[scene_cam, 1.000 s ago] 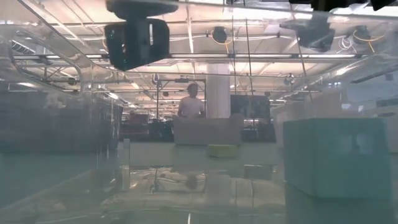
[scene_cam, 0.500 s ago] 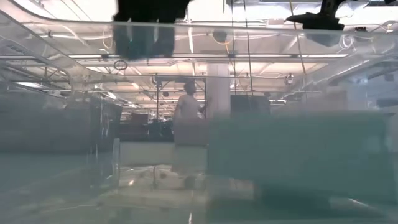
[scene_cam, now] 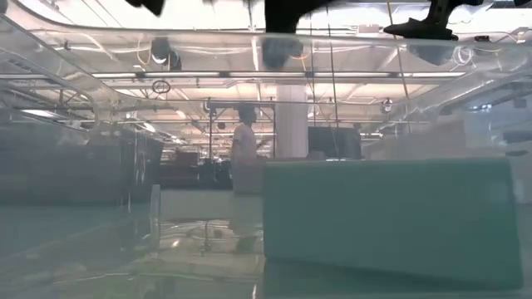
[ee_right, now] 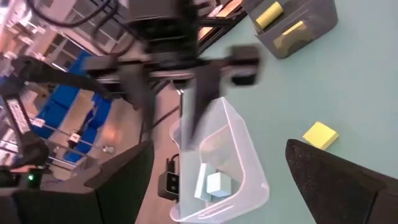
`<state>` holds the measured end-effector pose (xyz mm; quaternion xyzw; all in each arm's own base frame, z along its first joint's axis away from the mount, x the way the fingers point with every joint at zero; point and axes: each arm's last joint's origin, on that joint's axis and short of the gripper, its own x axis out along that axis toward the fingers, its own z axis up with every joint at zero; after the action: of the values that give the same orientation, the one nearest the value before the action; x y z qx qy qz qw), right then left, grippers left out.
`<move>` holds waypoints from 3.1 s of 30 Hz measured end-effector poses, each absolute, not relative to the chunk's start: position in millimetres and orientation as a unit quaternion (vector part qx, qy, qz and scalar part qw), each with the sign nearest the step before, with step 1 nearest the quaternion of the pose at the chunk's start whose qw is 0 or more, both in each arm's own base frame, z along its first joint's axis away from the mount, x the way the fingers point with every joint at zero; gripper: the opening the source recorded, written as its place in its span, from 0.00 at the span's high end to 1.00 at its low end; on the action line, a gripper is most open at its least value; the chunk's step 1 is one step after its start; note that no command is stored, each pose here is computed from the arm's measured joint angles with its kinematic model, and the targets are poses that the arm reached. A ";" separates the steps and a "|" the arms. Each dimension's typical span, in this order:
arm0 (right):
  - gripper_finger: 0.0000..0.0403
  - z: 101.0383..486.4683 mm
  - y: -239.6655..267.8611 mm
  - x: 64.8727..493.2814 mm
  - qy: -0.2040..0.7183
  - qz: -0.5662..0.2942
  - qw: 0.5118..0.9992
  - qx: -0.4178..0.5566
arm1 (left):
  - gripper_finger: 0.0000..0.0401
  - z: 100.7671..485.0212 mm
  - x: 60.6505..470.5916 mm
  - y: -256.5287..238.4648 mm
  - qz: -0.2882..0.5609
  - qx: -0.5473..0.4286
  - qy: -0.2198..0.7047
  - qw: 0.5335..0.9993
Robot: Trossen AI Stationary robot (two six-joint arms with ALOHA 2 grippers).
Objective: Sort & place blocks by color
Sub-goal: Put the light orange block into the black bin
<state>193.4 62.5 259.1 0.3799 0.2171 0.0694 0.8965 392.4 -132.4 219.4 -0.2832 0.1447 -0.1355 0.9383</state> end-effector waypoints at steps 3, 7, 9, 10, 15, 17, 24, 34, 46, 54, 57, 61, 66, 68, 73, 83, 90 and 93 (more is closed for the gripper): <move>0.13 257.5 62.3 192.9 0.225 0.067 0.899 0.371 | 0.58 204.3 395.0 -109.9 -0.091 -0.246 0.209 0.942; 0.13 252.4 61.6 190.9 0.249 0.058 0.899 0.356 | 0.58 185.8 389.9 -92.4 -0.053 -0.199 0.301 0.931; 0.13 249.6 61.2 189.7 0.263 0.052 0.897 0.351 | 0.57 178.5 385.8 -88.0 -0.045 -0.172 0.341 0.923; 0.13 248.0 60.7 189.0 0.270 0.048 0.897 0.347 | 0.55 176.5 384.5 -86.6 -0.045 -0.159 0.352 0.921; 0.13 243.7 57.9 187.4 0.289 0.041 0.904 0.314 | 0.47 174.1 383.0 -84.0 -0.060 -0.108 0.364 0.923; 0.13 243.0 56.6 187.5 0.290 0.041 0.908 0.300 | 0.44 173.1 382.2 -83.7 -0.069 -0.072 0.367 0.925; 0.13 243.1 52.8 188.6 0.286 0.037 0.914 0.284 | 0.34 165.1 379.8 -81.1 -0.060 0.017 0.388 0.919; 0.13 242.1 52.3 188.2 0.291 0.036 0.915 0.278 | 0.33 140.7 384.2 -75.3 -0.026 0.012 0.417 0.909; 0.13 240.8 51.7 187.5 0.298 0.029 0.910 0.287 | 0.33 118.0 392.9 -62.7 0.000 -0.008 0.424 0.906; 0.13 240.6 51.6 187.3 0.299 0.027 0.909 0.289 | 0.42 111.7 391.4 -62.1 0.002 -0.011 0.441 0.897; 0.13 240.5 51.6 187.3 0.299 0.027 0.909 0.289 | 0.56 111.8 390.5 -62.9 -0.005 -0.006 0.446 0.895; 0.13 240.5 51.6 187.2 0.300 0.027 0.909 0.289 | 0.66 112.0 390.8 -63.2 0.000 -0.023 0.443 0.896; 0.13 240.5 51.6 187.2 0.300 0.027 0.909 0.289 | 0.66 124.0 394.2 -62.2 0.013 -0.067 0.402 0.913; 0.13 240.3 51.6 187.1 0.301 0.027 0.909 0.288 | 0.66 140.5 395.9 -61.8 0.021 -0.075 0.366 0.927; 0.13 239.7 51.5 186.8 0.304 0.026 0.908 0.287 | 0.66 194.5 392.9 -58.4 0.059 -0.071 0.263 0.960; 0.13 240.0 50.7 187.2 0.297 0.014 0.913 0.280 | 0.66 328.7 348.7 -52.2 0.128 0.010 0.001 0.992; 0.13 241.8 45.9 189.0 0.256 -0.061 0.929 0.262 | 0.66 376.6 323.8 -54.8 0.128 0.016 -0.137 0.982; 0.13 242.5 44.3 189.4 0.241 -0.087 0.931 0.258 | 0.66 383.3 320.4 -56.1 0.122 0.001 -0.169 0.978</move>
<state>189.4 44.3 242.5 0.2580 0.2414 -0.0873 0.9314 320.4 -56.1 383.3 0.0007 -0.1686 0.1224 0.9781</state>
